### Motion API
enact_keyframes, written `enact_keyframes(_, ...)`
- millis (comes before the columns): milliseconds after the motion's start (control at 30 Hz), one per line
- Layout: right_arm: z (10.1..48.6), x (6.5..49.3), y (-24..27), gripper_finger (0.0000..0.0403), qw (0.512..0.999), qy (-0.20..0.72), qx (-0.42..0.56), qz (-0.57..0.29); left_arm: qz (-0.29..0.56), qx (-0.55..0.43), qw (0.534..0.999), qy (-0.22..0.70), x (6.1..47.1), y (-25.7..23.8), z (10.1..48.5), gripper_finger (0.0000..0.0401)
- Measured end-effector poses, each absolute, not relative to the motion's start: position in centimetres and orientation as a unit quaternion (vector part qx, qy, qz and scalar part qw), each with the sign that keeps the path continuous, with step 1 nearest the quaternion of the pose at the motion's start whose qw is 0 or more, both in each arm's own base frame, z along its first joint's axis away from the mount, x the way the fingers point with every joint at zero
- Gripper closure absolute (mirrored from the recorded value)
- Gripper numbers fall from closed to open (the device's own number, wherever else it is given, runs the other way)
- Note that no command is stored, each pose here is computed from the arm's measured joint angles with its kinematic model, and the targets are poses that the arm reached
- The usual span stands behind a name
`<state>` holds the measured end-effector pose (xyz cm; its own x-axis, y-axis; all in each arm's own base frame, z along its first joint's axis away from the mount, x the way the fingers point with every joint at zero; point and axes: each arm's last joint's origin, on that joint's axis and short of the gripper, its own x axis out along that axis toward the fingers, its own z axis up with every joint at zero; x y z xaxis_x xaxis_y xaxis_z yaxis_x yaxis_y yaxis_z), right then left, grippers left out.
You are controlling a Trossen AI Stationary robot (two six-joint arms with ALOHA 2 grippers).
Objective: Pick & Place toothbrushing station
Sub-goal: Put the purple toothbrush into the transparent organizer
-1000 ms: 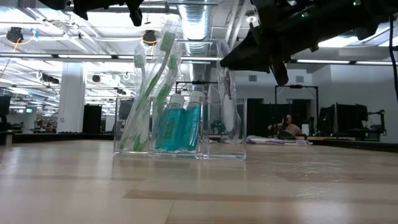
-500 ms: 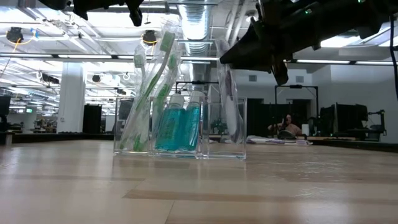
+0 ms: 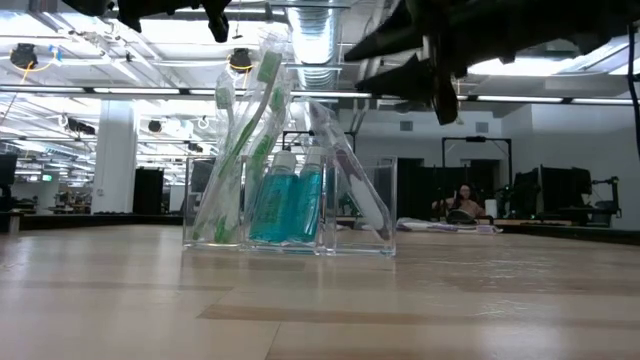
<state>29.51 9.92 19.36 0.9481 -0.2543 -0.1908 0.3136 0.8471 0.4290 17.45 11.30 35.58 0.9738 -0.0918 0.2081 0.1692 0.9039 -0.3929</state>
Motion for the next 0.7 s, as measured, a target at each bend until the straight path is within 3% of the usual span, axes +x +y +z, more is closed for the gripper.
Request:
enact_keyframes(233,22.0,29.4,9.8,0.0217,0.963,-0.019,0.239,-0.125,-0.065,-0.209,0.971,-0.094,17.5,11.3,35.6,0.0297)
enact_keyframes(500,26.0,28.9,2.7,0.0232,0.938,-0.098,0.269,-0.193,-0.018,-0.233,0.972,-0.016,18.7,12.4,32.9,0.0297)
enact_keyframes(600,27.9,28.5,-0.1,0.0231,0.936,-0.081,0.262,-0.22,-0.009,-0.247,0.969,0.02,19.5,13.0,31.5,0.0297)
enact_keyframes(700,30.1,27.9,-2.8,0.0229,0.933,0.001,0.262,-0.248,-0.01,-0.24,0.97,0.029,20.0,13.4,30.9,0.0297)
